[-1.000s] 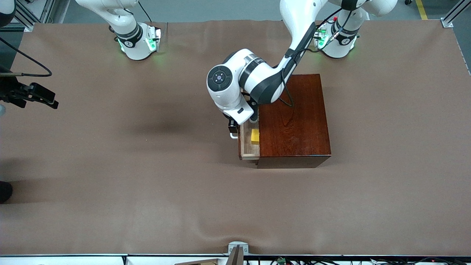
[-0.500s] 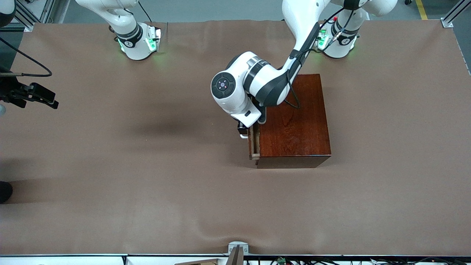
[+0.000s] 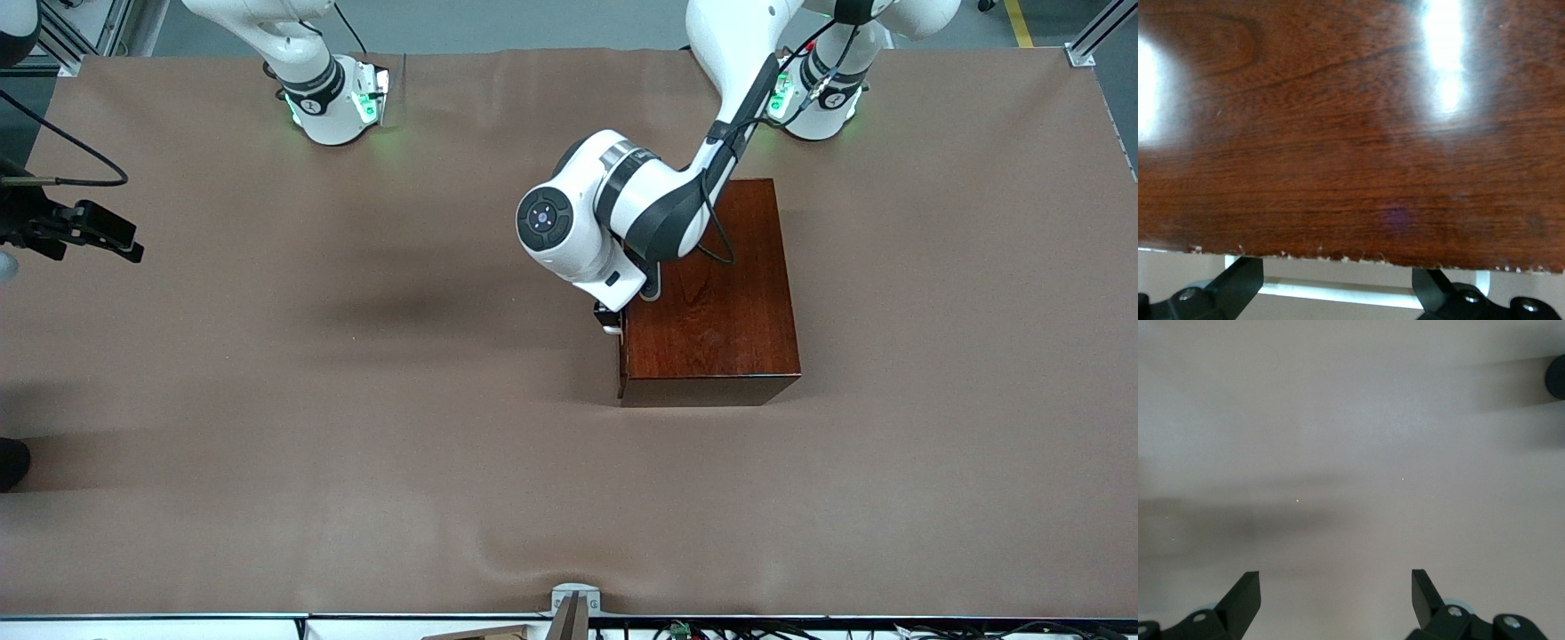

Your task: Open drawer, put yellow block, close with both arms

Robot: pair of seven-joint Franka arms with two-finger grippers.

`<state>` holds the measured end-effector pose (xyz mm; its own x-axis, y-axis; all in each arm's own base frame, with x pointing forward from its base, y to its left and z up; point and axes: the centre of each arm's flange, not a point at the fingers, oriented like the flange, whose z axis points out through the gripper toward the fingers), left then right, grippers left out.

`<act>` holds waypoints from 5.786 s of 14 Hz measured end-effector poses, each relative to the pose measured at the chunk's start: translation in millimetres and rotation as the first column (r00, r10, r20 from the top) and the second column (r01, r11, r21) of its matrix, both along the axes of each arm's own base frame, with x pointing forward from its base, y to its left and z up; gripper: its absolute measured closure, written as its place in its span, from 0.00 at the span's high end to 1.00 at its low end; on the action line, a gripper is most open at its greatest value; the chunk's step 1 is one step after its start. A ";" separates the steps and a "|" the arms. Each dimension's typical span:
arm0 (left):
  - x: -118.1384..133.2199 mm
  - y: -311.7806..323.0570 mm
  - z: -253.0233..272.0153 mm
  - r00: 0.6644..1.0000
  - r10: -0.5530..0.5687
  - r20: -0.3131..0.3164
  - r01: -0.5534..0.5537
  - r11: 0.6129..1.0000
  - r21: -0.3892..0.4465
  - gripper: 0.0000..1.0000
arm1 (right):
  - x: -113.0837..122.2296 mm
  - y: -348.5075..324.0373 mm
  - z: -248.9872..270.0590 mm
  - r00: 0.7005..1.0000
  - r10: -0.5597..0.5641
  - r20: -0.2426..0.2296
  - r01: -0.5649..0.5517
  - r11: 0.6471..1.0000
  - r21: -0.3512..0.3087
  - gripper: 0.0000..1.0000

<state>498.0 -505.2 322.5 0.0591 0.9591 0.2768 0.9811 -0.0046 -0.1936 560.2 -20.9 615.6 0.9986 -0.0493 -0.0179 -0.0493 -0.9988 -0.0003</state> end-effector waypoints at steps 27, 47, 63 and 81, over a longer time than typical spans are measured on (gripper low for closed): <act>137.5 196.3 161.7 0.973 -0.171 0.154 0.214 0.920 -0.327 1.00 | -1.6 2.1 -2.5 1.000 0.003 -0.017 -0.003 1.000 0.002 1.00; 196.9 459.1 103.5 0.479 -0.864 0.157 0.851 0.412 -0.326 1.00 | -1.7 2.2 -2.9 1.000 0.003 -0.019 -0.003 1.000 0.002 1.00; 38.6 555.0 187.6 0.254 -0.948 0.190 0.912 0.170 -0.373 1.00 | -1.8 2.2 -3.4 1.000 0.003 -0.020 -0.003 1.000 0.002 1.00; 68.3 531.0 260.0 0.104 -0.976 0.193 0.951 0.041 -0.306 1.00 | -1.8 2.2 -3.5 1.000 0.003 -0.020 -0.003 1.000 0.002 1.00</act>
